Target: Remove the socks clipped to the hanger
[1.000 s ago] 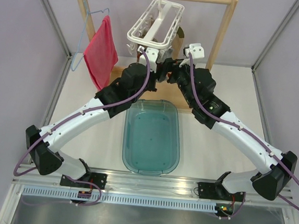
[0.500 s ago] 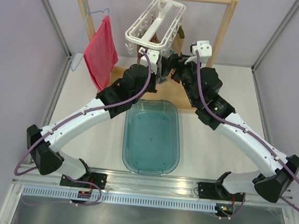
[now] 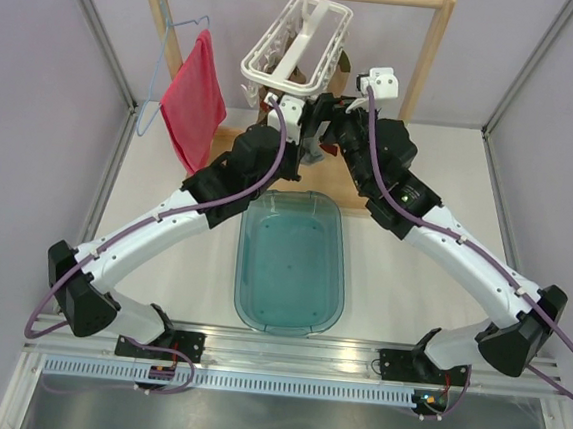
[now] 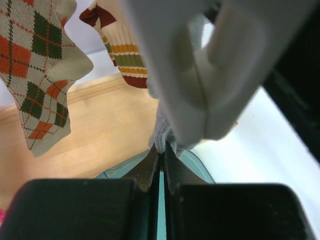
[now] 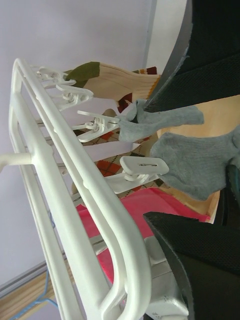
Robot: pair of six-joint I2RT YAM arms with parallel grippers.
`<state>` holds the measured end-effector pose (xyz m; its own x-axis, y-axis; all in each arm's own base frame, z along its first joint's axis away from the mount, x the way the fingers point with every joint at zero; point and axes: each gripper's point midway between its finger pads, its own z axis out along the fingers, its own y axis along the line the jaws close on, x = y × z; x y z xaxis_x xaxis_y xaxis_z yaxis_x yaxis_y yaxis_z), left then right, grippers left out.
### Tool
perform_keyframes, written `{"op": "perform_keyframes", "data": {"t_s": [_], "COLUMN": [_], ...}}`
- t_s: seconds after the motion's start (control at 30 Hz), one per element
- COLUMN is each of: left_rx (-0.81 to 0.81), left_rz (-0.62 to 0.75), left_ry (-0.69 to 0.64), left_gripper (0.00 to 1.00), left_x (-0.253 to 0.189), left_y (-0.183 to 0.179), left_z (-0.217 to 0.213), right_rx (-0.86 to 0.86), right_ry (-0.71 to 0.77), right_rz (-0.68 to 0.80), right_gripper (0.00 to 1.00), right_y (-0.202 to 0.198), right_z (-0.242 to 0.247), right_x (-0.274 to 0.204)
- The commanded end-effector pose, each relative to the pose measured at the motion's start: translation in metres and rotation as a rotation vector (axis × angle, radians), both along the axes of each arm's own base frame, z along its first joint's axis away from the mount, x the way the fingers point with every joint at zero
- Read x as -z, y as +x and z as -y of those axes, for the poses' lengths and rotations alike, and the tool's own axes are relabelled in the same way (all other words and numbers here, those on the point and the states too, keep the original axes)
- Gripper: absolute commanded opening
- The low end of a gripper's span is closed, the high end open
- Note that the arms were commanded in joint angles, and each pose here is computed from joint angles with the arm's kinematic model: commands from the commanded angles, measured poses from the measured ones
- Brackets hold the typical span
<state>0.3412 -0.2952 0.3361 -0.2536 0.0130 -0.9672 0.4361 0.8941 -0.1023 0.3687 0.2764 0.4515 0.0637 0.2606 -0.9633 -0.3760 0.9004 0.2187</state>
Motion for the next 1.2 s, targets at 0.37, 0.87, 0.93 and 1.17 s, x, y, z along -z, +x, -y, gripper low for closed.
{"op": "perform_keyframes", "data": {"t_s": [0.37, 0.87, 0.93, 1.17], "left_rx": [0.077, 0.084, 0.081, 0.066], "left_rz": [0.007, 0.011, 0.007, 0.0], "left_ry": [-0.084, -0.073, -0.068, -0.052], "left_gripper": [0.02, 0.02, 0.02, 0.02], "left_x": [-0.02, -0.018, -0.016, -0.009], "left_y": [-0.019, -0.022, -0.021, -0.017], "left_z": [0.012, 0.015, 0.015, 0.016], "right_rx": [0.149, 0.32, 0.33, 0.348], "right_ry": [-0.043, -0.081, -0.076, -0.071], "right_rz": [0.002, 0.011, 0.016, 0.031], "right_gripper": [0.83, 0.25, 0.15, 0.01], "right_y": [0.003, 0.007, 0.006, 0.005], "right_z": [-0.011, 0.001, 0.002, 0.007], "right_x": [-0.006, 0.004, 0.005, 0.001]}}
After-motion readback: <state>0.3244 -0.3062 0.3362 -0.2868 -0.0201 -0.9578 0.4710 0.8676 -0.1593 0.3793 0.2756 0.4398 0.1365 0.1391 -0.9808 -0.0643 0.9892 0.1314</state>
